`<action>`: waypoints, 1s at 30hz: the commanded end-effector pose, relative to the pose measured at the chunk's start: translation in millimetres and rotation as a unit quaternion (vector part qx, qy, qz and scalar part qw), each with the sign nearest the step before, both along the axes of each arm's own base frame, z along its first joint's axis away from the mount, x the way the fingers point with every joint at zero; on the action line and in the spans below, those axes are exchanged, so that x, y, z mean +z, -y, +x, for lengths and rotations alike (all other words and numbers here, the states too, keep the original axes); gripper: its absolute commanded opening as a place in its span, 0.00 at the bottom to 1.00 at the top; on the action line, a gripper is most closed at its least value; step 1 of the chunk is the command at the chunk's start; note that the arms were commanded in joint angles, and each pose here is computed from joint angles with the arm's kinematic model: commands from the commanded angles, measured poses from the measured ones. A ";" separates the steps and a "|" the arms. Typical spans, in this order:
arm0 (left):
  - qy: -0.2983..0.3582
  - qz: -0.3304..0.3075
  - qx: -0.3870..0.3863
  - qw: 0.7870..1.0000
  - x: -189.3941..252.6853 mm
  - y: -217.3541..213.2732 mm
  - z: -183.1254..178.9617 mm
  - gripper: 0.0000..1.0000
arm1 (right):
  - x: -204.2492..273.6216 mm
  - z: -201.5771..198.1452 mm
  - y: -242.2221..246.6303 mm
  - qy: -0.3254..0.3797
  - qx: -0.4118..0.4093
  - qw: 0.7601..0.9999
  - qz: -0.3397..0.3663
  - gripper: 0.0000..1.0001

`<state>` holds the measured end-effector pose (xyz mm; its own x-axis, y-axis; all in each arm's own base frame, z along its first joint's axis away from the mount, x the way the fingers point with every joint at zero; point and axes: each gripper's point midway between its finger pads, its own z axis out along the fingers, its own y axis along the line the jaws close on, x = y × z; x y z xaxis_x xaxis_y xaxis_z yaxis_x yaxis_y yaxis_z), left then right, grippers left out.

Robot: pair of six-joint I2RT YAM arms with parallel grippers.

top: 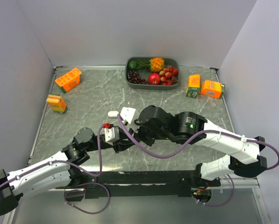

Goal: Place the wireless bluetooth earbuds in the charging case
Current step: Place the earbud in the charging case, then close the charging case.

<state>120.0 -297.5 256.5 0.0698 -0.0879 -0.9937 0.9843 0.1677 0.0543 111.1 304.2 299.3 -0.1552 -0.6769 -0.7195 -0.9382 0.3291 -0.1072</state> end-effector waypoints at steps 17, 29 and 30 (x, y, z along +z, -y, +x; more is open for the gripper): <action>0.005 -0.123 -0.038 0.992 49.1 -11.0 -22.4 0.01 | 57.5 -10.8 29.5 0.026 -0.005 0.993 0.119 0.21; -0.043 -0.138 -0.126 0.981 58.3 -13.1 -39.5 0.01 | 61.0 -38.3 32.9 0.013 0.074 0.984 0.161 0.37; -0.042 -0.136 -0.129 0.981 58.5 -12.4 -39.8 0.01 | 59.6 -39.0 31.4 0.011 0.076 0.984 0.160 0.37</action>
